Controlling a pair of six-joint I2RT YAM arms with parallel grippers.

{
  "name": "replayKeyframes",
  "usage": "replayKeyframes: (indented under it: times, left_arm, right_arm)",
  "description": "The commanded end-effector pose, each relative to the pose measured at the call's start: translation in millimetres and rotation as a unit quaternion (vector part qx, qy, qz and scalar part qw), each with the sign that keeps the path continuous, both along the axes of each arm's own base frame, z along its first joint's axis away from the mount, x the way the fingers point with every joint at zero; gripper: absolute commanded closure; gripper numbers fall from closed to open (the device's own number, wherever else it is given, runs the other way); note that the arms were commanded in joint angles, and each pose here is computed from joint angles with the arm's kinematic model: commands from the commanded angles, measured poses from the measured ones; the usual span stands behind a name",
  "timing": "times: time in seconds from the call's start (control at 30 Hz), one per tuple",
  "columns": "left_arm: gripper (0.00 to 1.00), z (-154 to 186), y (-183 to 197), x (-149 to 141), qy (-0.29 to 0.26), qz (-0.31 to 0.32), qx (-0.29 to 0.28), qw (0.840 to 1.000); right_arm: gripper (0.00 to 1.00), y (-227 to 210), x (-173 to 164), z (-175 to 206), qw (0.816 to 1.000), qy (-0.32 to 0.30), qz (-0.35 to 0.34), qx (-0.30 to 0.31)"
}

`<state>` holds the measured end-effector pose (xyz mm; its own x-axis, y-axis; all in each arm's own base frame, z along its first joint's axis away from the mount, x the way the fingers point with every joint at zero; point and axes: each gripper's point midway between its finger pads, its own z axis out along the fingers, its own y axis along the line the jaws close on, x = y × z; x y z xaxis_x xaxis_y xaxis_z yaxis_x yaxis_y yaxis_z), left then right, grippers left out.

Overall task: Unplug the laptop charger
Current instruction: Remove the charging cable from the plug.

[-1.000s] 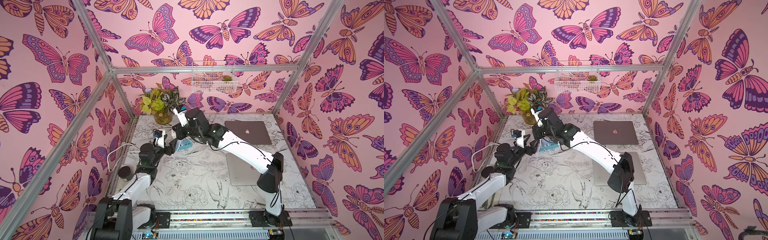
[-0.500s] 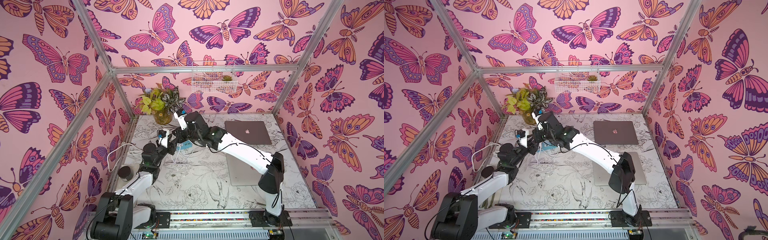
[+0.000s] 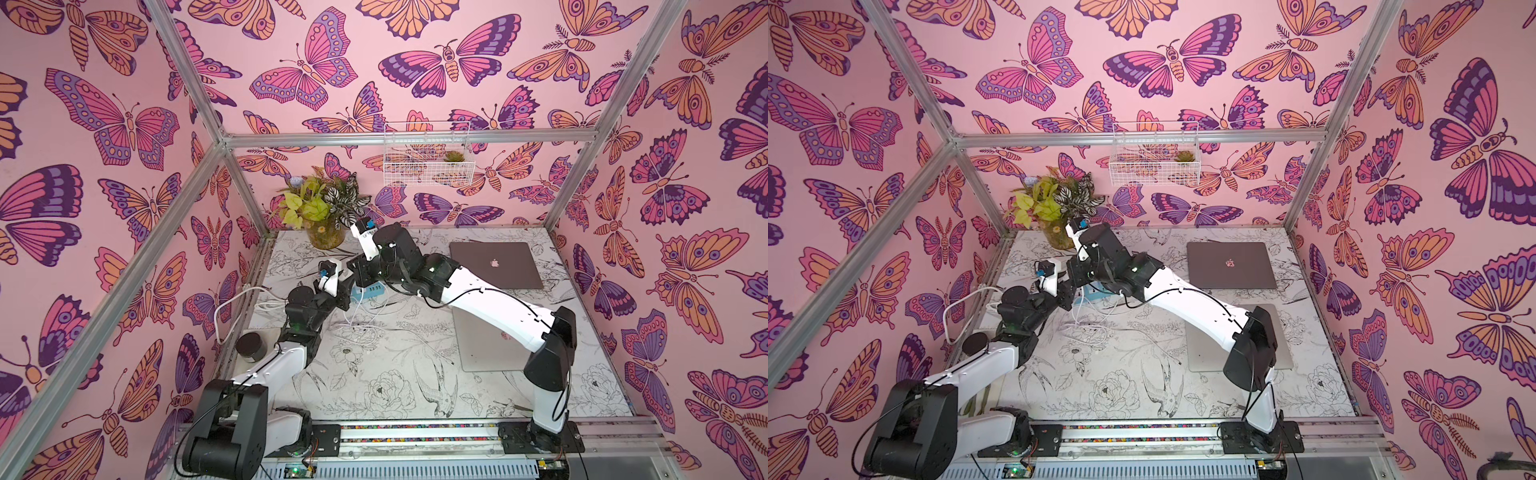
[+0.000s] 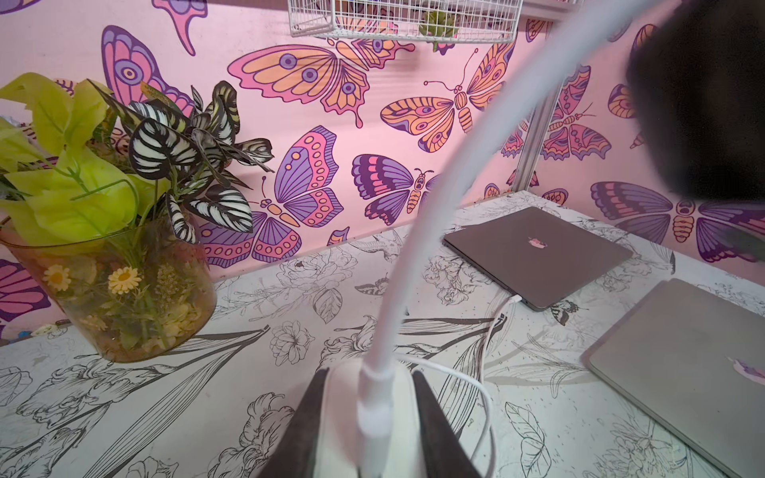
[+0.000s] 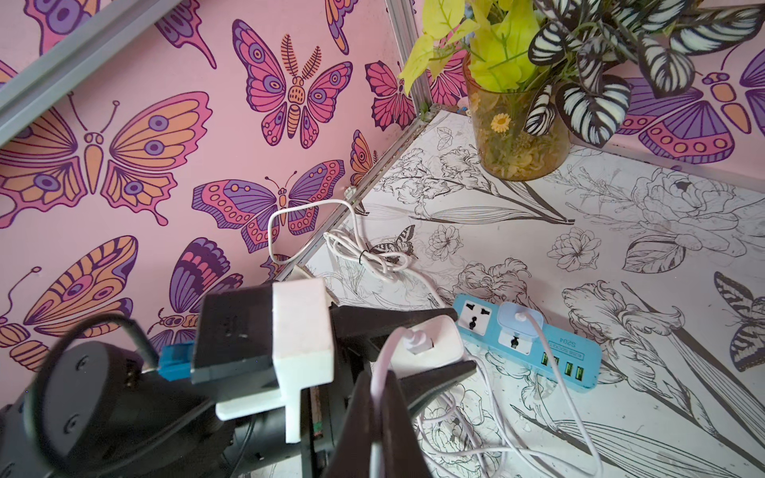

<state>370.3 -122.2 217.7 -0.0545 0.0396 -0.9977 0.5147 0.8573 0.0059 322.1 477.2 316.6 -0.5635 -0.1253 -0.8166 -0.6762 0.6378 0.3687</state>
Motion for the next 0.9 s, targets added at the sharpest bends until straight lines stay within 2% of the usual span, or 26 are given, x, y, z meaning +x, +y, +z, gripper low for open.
replayKeyframes:
  times: [0.0, 0.17, 0.33, 0.47, 0.53, 0.67, 0.77, 0.87]
  left_arm:
    - [1.00, -11.3, -5.7, -4.4, 0.010, -0.022, 0.027, 0.999]
    - [1.00, -32.8, -11.3, -10.5, 0.031, -0.040, 0.054, 0.997]
    - [1.00, -40.3, -21.5, -18.8, 0.024, -0.051, 0.106, 0.993]
    - [1.00, -45.0, -28.3, -23.7, 0.006, -0.048, 0.163, 0.985]
    - [1.00, -47.7, -28.2, -22.8, 0.008, -0.048, 0.171, 0.984]
    - [1.00, -34.6, -26.7, -21.0, -0.001, -0.035, 0.147, 0.989]
    - [1.00, -9.6, -14.4, -21.9, -0.022, 0.009, 0.113, 0.993]
    - [1.00, 11.7, -5.5, -27.5, -0.034, 0.036, 0.082, 0.995]
  right_arm:
    - [1.00, -15.2, -9.9, 69.6, 0.997, -0.066, 0.006, 0.036]
    - [1.00, -39.6, -21.1, 126.9, 0.992, -0.115, 0.019, 0.050]
    - [1.00, -56.5, -27.5, 153.9, 0.990, -0.128, 0.014, 0.050]
    - [1.00, -73.4, -23.4, 149.7, 0.993, -0.110, -0.011, 0.037]
    - [1.00, -86.6, -19.7, 149.2, 0.993, -0.104, -0.029, 0.040]
    - [1.00, -108.9, -21.3, 137.8, 0.992, -0.112, -0.056, 0.024]
    - [1.00, -126.2, -25.9, 111.9, 0.993, -0.101, -0.061, 0.018]
    - [1.00, -132.3, -41.3, 78.2, 0.997, -0.067, -0.021, 0.032]
